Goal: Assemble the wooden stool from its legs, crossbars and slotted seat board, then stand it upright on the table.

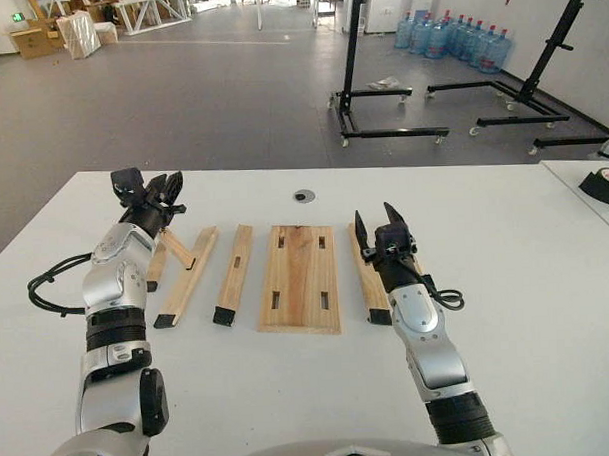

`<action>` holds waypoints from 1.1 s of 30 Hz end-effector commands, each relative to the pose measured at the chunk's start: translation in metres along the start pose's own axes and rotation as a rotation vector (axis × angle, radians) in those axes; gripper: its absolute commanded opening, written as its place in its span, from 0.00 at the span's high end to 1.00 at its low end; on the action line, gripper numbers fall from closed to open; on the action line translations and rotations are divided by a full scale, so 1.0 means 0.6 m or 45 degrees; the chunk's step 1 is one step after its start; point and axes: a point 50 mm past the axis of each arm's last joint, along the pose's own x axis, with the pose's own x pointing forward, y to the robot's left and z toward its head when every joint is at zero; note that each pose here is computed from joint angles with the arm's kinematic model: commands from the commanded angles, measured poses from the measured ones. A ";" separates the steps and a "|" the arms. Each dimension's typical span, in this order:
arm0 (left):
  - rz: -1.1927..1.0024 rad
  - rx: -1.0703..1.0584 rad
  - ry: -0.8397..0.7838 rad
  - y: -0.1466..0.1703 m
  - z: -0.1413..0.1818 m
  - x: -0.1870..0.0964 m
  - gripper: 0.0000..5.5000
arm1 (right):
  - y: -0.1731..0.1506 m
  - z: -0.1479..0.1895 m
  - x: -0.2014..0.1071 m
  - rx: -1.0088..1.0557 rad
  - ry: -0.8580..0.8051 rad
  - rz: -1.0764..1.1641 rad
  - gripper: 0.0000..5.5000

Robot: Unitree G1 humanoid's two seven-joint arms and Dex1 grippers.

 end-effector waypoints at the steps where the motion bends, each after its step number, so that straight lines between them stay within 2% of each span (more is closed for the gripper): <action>1: -0.040 -0.092 0.045 -0.017 -0.019 0.004 0.68 | 0.006 -0.003 -0.007 0.010 0.012 0.001 0.51; 8: -0.123 -0.014 -0.208 -0.065 0.079 -0.002 0.68 | -0.003 -0.001 -0.002 0.011 0.006 -0.024 0.51; 11: -0.121 0.082 -0.286 -0.067 0.114 -0.028 0.68 | -0.007 -0.001 -0.003 0.006 0.006 -0.032 0.51; 13: -0.214 0.136 -0.306 -0.079 0.124 -0.056 0.68 | -0.009 -0.002 -0.005 0.004 0.009 -0.038 0.51; 16: -0.359 0.151 -0.152 -0.094 0.073 -0.117 0.68 | -0.014 -0.003 -0.012 -0.006 0.019 -0.053 0.51; 19: -0.315 0.082 -0.001 -0.090 0.010 -0.173 0.68 | -0.019 0.001 -0.015 -0.003 0.008 -0.086 0.51; 21: -0.197 0.076 0.019 -0.079 -0.015 -0.195 0.68 | -0.020 0.001 -0.021 0.000 0.019 -0.091 0.51; 25: 0.034 0.166 0.188 -0.049 -0.066 -0.209 0.59 | -0.018 -0.002 -0.028 0.000 0.042 -0.091 0.51; 30: 0.091 0.272 0.457 -0.028 -0.117 -0.205 0.44 | -0.008 0.000 -0.024 0.014 0.037 -0.079 0.51; 33: 0.101 0.364 0.543 -0.016 -0.124 -0.195 0.35 | -0.003 0.003 -0.022 0.018 0.028 -0.074 0.51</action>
